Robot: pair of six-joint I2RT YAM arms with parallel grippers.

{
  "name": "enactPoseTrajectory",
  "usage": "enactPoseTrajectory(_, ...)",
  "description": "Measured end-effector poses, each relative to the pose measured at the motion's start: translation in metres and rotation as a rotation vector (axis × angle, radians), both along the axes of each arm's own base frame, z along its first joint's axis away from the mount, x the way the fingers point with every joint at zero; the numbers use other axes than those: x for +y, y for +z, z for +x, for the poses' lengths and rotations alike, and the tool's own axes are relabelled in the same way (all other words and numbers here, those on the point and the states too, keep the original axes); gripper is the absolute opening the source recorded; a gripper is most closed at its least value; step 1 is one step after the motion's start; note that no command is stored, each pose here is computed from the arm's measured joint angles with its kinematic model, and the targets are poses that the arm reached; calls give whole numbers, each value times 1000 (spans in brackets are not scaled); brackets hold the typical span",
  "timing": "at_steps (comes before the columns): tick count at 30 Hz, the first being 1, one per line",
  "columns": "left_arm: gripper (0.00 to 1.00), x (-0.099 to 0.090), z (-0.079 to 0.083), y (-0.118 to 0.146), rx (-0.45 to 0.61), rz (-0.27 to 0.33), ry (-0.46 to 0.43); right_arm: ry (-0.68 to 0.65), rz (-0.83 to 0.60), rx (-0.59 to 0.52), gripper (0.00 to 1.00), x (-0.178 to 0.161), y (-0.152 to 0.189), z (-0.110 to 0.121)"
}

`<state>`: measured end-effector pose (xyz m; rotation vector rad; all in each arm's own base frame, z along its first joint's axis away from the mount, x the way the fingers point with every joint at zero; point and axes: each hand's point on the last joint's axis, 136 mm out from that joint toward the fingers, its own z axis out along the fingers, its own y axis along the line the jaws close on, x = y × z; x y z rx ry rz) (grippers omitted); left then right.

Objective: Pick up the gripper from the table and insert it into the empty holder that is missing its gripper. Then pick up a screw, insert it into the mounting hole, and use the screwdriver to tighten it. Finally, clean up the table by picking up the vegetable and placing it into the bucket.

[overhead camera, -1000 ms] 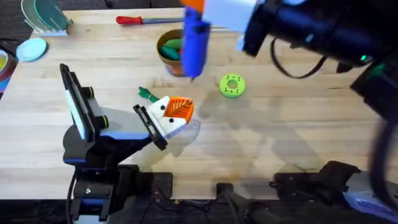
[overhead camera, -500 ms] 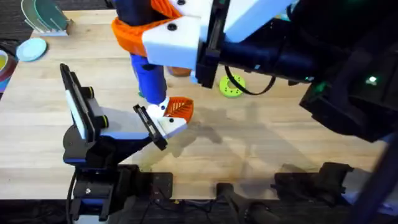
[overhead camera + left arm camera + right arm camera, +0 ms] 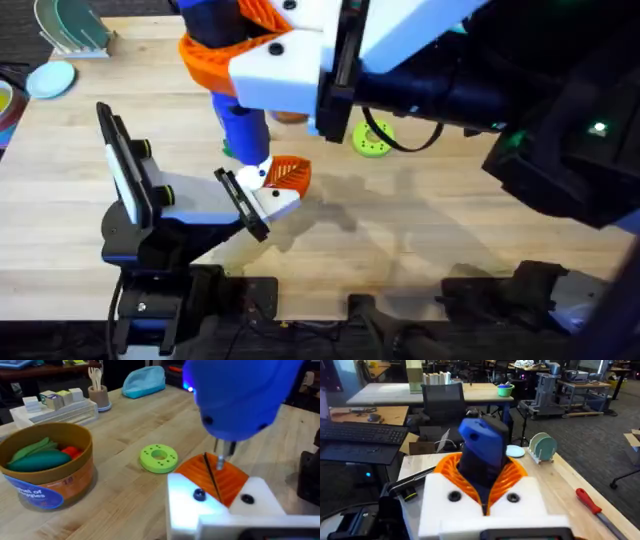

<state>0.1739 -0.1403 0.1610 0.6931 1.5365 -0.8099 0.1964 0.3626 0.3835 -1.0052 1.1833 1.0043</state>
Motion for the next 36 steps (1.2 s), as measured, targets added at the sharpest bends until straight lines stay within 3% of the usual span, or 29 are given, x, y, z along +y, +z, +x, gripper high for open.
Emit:
enactPoseTrajectory(28, 13, 0, 0, 0, 3, -1, -1, 5, -79, 32, 21, 13, -32, 9)
enactPoseTrajectory(33, 13, 0, 0, 0, 2, 0, 0, 5, -56, 15, 21, 13, -25, 9)
enactPoseTrajectory(36, 13, 0, 0, 0, 1, 0, 0, 5, 34, -46, 21, 11, 0, 7)
